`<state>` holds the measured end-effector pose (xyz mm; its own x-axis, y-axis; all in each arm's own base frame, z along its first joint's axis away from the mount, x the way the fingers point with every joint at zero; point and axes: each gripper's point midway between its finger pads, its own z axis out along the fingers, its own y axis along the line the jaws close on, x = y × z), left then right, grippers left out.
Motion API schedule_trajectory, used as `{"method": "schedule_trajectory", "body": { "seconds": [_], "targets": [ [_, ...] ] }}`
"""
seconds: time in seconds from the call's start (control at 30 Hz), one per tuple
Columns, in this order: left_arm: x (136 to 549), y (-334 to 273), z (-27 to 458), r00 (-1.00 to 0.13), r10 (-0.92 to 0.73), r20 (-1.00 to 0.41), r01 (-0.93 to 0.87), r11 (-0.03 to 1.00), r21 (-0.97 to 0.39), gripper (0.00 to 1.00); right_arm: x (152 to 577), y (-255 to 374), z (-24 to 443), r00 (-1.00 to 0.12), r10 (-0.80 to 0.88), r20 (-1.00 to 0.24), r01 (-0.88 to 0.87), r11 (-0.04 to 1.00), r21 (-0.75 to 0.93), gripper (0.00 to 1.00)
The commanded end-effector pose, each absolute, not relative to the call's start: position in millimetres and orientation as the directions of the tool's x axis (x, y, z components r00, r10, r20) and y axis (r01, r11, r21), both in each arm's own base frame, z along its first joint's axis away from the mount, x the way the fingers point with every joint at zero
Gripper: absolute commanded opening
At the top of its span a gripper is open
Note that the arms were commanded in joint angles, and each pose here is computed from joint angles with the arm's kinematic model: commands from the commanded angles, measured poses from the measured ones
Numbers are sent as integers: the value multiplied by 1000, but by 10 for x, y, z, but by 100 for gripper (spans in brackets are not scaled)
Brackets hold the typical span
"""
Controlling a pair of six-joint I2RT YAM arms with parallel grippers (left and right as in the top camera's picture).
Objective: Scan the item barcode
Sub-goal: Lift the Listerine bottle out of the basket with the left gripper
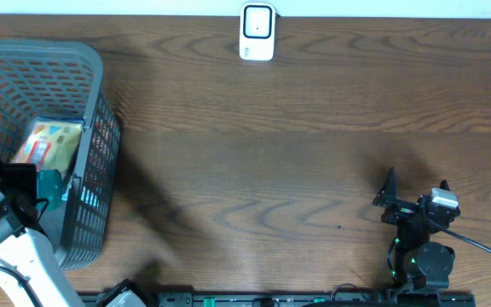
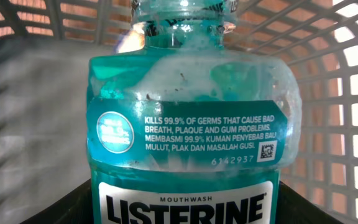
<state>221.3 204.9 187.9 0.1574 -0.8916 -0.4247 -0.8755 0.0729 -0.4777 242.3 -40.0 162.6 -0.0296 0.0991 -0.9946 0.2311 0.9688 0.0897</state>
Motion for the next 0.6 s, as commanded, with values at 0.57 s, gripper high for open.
{"method": "schedule_trajectory", "body": {
  "seconds": [0.57],
  "targets": [
    [2655,1858,3141,305,-879,-365,-477,190,-858,64,2418,-416,1618,-33,90,-995,238,968,80,99]
  ]
}}
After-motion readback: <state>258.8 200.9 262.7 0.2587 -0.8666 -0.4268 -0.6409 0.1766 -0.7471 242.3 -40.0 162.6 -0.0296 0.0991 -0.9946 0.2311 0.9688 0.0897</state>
